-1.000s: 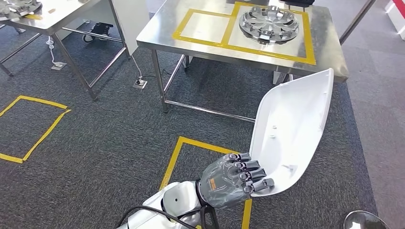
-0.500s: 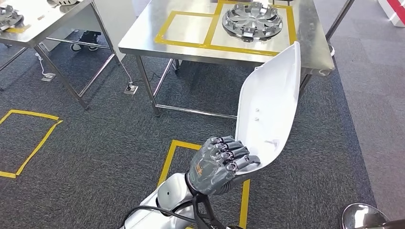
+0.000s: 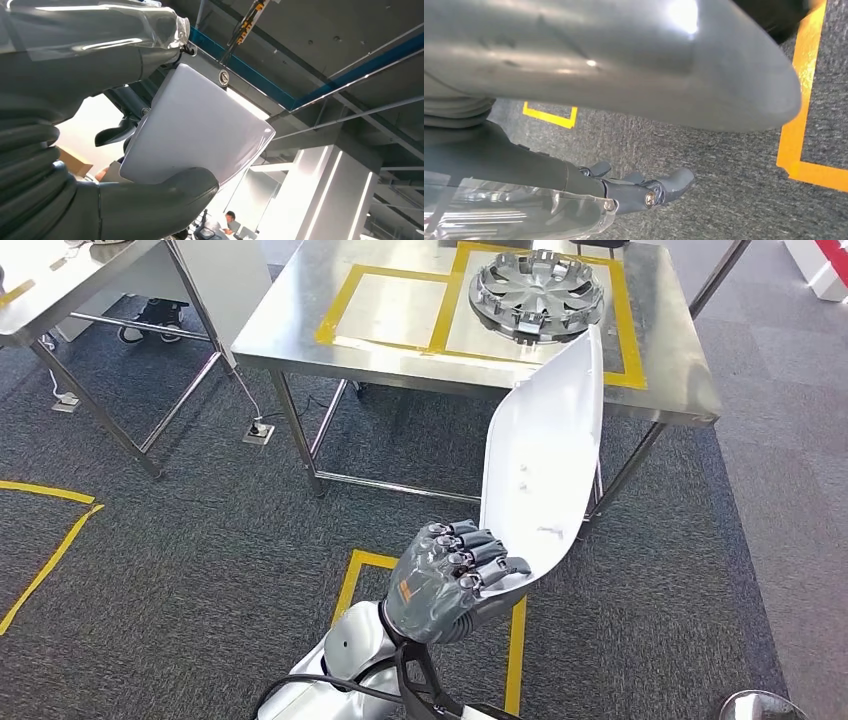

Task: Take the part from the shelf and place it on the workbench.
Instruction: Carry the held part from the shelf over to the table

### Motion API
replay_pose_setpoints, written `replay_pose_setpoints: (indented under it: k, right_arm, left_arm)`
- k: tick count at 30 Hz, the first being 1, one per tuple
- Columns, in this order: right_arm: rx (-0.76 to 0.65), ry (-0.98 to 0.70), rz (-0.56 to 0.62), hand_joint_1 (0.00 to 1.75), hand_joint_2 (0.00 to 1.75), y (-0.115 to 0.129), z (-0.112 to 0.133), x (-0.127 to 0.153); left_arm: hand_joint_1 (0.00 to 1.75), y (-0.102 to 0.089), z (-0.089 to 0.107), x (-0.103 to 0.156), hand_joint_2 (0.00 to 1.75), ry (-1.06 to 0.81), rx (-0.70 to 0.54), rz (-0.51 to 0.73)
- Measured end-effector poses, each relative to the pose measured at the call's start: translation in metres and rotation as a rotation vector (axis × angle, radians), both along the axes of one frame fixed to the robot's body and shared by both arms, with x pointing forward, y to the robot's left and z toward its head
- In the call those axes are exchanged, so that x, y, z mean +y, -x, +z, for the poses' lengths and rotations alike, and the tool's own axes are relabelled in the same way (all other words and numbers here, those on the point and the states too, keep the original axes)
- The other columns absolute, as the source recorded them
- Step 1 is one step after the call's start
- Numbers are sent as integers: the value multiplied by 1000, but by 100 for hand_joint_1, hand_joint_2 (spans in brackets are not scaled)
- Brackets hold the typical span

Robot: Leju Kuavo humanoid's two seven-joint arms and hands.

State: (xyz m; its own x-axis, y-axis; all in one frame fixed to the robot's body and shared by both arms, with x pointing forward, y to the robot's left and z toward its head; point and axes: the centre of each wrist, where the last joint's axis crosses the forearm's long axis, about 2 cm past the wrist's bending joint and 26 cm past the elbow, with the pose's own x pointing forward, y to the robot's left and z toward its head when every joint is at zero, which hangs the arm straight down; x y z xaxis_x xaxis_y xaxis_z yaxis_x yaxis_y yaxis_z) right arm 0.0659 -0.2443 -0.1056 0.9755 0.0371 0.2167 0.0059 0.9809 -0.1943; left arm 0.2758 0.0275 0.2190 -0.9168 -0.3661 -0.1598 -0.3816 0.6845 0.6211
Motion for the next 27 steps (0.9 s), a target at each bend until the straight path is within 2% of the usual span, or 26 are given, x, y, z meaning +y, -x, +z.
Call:
replay_pose_setpoints:
  k: [27]
  right_arm:
    - [16,9,-13,0,0,6,-1,-1]
  left_arm:
    - [175,-4,2,-1,175,6,-9,-18]
